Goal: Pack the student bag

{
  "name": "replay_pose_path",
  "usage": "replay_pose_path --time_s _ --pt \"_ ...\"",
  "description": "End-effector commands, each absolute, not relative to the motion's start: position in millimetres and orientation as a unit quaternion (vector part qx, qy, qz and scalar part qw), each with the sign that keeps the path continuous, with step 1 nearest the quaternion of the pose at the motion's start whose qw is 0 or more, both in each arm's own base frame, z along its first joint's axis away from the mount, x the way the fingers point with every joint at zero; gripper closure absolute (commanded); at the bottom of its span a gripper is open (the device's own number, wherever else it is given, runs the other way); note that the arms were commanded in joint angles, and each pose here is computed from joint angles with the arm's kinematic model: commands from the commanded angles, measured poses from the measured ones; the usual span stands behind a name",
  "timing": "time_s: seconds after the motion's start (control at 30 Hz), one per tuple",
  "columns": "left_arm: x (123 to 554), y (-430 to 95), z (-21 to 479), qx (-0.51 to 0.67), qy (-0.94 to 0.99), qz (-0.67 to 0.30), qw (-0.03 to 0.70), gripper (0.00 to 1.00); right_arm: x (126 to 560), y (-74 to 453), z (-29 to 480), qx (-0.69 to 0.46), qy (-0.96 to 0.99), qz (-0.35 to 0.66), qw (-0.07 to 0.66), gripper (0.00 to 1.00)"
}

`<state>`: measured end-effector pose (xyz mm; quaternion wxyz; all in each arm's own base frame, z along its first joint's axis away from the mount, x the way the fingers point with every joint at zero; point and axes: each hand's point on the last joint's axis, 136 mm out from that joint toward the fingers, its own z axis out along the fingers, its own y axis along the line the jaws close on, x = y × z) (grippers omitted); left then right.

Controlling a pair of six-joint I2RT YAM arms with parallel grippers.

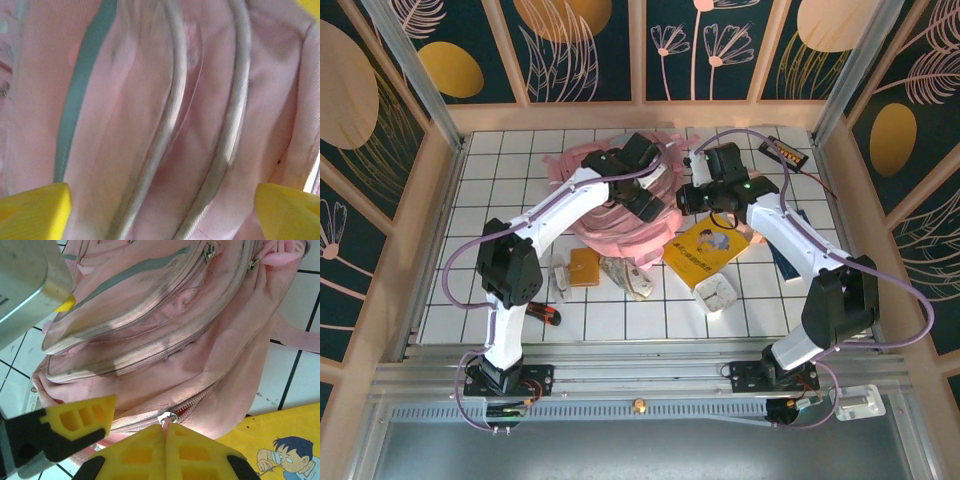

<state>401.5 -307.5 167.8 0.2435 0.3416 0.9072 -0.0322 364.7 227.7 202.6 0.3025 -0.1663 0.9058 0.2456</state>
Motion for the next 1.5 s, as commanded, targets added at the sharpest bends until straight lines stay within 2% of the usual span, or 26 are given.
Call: replay_pose_path --time_s 0.0,0.07,0.1,0.13,0.3,0.43,0.6,0.63,0.67,0.73,0.93,1.0,1.1,1.17,1.2,1.3,1.47 --pt "410.6 -312.2 163.3 0.354 0.905 -0.025 0.234 0.26 369.5 236.2 216.9 -0.183 0.887 0.268 0.328 1.00" --pt "409.7 -315.9 158.4 0.360 0.907 -0.029 0.218 0.56 369.9 235.3 214.6 -0.182 0.889 0.265 0.325 1.00" --pt "409.8 -316.4 156.4 0.361 0.908 -0.029 0.212 0.64 369.5 235.2 213.7 -0.182 0.890 0.265 0.325 1.00" --pt "409.8 -316.4 153.8 0.362 0.909 -0.027 0.206 0.70 369.8 234.8 213.8 -0.180 0.890 0.265 0.325 1.00" --pt "410.2 -318.4 154.4 0.357 0.912 -0.034 0.200 0.86 369.7 233.8 212.5 -0.178 0.891 0.263 0.324 1.00" --pt "416.1 -327.2 172.9 0.333 0.914 -0.056 0.224 0.91 369.9 233.8 213.4 -0.177 0.892 0.262 0.324 1.00" --pt "427.8 -346.8 211.7 0.281 0.914 -0.113 0.270 0.91 365.4 233.7 212.6 -0.184 0.893 0.252 0.324 1.00" --pt "430.6 -350.7 221.3 0.271 0.911 -0.125 0.283 0.78 363.1 234.6 212.2 -0.188 0.893 0.249 0.324 1.00" --pt "432.1 -354.5 227.4 0.265 0.909 -0.135 0.291 0.79 361.6 235.4 213.7 -0.191 0.892 0.249 0.325 1.00" --pt "434.3 -361.5 236.2 0.256 0.907 -0.155 0.296 0.92 356.2 240.5 214.8 -0.202 0.889 0.249 0.328 1.00" --pt "436.5 -371.2 240.9 0.241 0.907 -0.180 0.295 1.00 342.6 256.0 221.1 -0.221 0.875 0.267 0.338 1.00" --pt "435.9 -370.6 238.8 0.242 0.908 -0.177 0.292 0.98 340.6 257.8 221.8 -0.219 0.874 0.273 0.337 1.00" --pt "432.3 -361.9 225.9 0.256 0.913 -0.151 0.279 0.88 340.4 256.4 222.9 -0.212 0.873 0.274 0.343 1.00" --pt "425.7 -347.9 208.0 0.273 0.920 -0.114 0.258 0.62 342.6 252.3 224.7 -0.207 0.874 0.266 0.350 1.00" --pt "421.3 -337.7 197.3 0.278 0.924 -0.090 0.246 0.54 343.9 249.5 225.7 -0.203 0.875 0.262 0.353 1.00" --pt "406.0 -316.8 179.2 0.293 0.923 -0.062 0.241 0.47 346.4 242.3 230.4 -0.195 0.875 0.259 0.360 1.00" --pt "378.5 -303.8 166.2 0.318 0.918 -0.074 0.226 0.43 347.7 240.1 228.0 -0.193 0.877 0.261 0.355 1.00"
